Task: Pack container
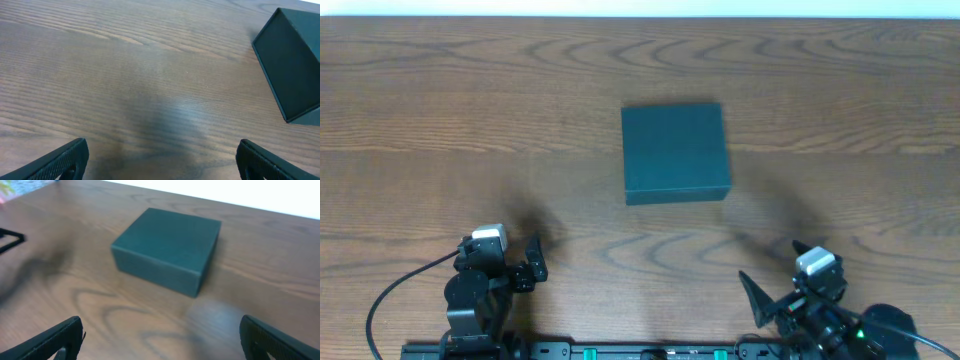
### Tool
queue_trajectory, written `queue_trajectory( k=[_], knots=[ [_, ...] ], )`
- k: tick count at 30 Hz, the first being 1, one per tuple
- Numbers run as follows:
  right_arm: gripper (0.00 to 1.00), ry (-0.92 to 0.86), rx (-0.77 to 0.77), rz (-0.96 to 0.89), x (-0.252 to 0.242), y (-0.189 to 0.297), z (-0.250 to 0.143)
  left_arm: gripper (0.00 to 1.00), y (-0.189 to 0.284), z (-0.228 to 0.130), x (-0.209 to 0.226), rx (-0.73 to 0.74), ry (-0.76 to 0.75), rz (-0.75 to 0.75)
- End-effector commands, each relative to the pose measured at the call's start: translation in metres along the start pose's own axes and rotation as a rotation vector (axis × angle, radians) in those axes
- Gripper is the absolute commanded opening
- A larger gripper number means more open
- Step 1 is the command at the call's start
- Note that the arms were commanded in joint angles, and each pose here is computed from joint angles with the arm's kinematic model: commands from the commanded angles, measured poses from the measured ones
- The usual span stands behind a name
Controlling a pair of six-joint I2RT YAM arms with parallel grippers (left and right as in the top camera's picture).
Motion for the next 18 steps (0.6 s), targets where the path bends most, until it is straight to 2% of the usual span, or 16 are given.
queue_trajectory(
  k=[1,9,18],
  knots=[
    [0.99,-0.005,0.031,-0.053,-0.01,-0.014,-0.019,0.95,-0.002,-0.001,0.002,-0.004,-0.014,0.008],
    [0.99,-0.071,0.209,-0.002,-0.006,-0.055,-0.096,0.95,-0.002,-0.001,0.002,-0.004,-0.014,0.008],
    [0.99,-0.07,0.21,-0.007,-0.007,-0.057,-0.098,0.95,-0.002,-0.002,0.002,-0.004,-0.013,0.008]
  ],
)
Point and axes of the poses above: each gripper's point midway between its finger pads, its own y axis back along the fingers, its own x axis along the line the jaws close on, z = x × y, the point moved 3 cm from there along y, back along the fingers, and after that the axes turned 10 degrees about y, right-handed, at the moved point
